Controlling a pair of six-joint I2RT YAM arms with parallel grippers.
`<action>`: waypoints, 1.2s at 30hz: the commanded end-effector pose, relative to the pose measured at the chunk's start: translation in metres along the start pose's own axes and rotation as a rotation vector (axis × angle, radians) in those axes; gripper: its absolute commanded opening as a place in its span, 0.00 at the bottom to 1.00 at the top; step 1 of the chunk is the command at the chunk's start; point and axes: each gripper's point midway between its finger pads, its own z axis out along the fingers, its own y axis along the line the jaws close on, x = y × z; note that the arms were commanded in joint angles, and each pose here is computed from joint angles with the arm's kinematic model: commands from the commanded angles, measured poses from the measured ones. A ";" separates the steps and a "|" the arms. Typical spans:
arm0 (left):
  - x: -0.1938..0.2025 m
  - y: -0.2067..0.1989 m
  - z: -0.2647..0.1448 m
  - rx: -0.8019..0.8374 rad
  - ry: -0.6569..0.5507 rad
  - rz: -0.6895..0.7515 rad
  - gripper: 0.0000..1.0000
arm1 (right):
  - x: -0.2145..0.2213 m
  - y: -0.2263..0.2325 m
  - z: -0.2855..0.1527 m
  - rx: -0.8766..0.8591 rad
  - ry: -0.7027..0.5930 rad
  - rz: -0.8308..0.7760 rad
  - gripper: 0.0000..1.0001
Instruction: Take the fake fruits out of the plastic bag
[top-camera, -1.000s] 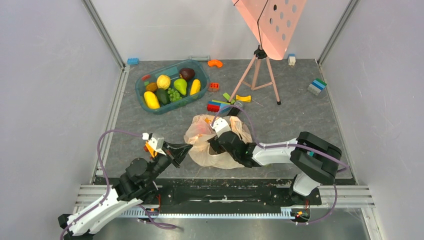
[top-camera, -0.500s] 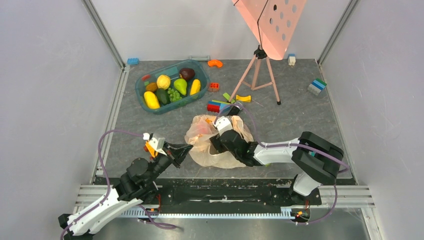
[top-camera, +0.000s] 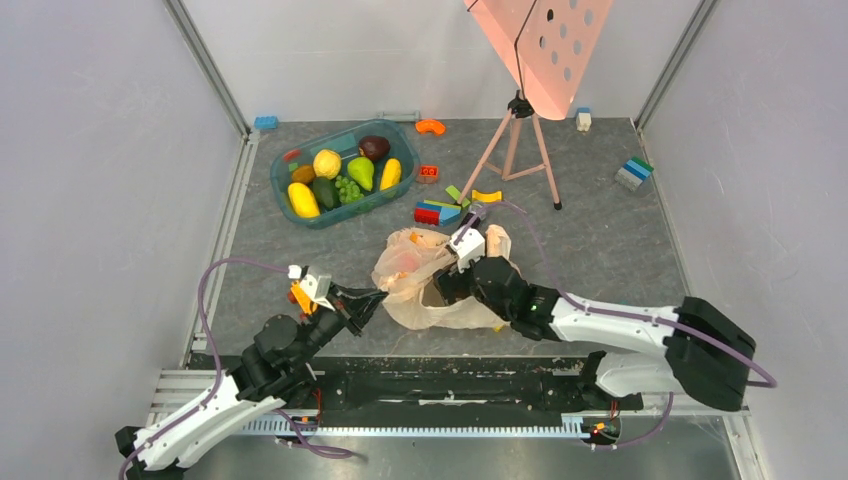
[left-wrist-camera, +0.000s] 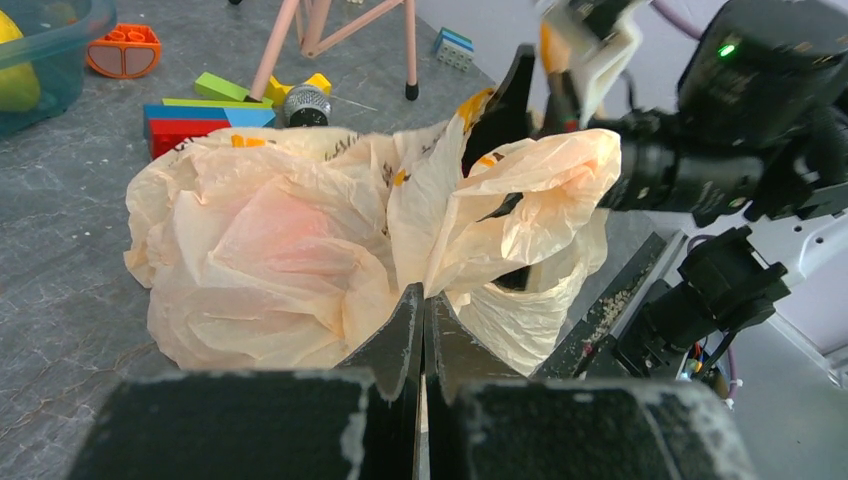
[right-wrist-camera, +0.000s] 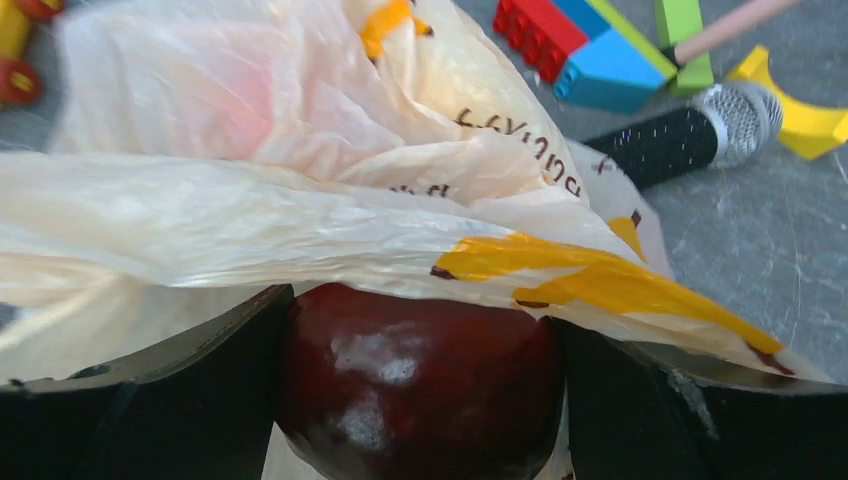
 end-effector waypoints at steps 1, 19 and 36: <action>-0.003 -0.008 0.003 0.029 -0.002 -0.036 0.02 | -0.035 0.010 -0.017 -0.089 -0.121 0.035 0.43; -0.011 -0.010 0.006 0.026 -0.025 -0.048 0.02 | -0.111 0.034 -0.073 -0.294 -0.325 0.163 0.47; -0.012 -0.007 0.008 0.006 -0.037 -0.063 0.02 | -0.190 0.062 -0.114 -0.524 -0.560 0.340 0.49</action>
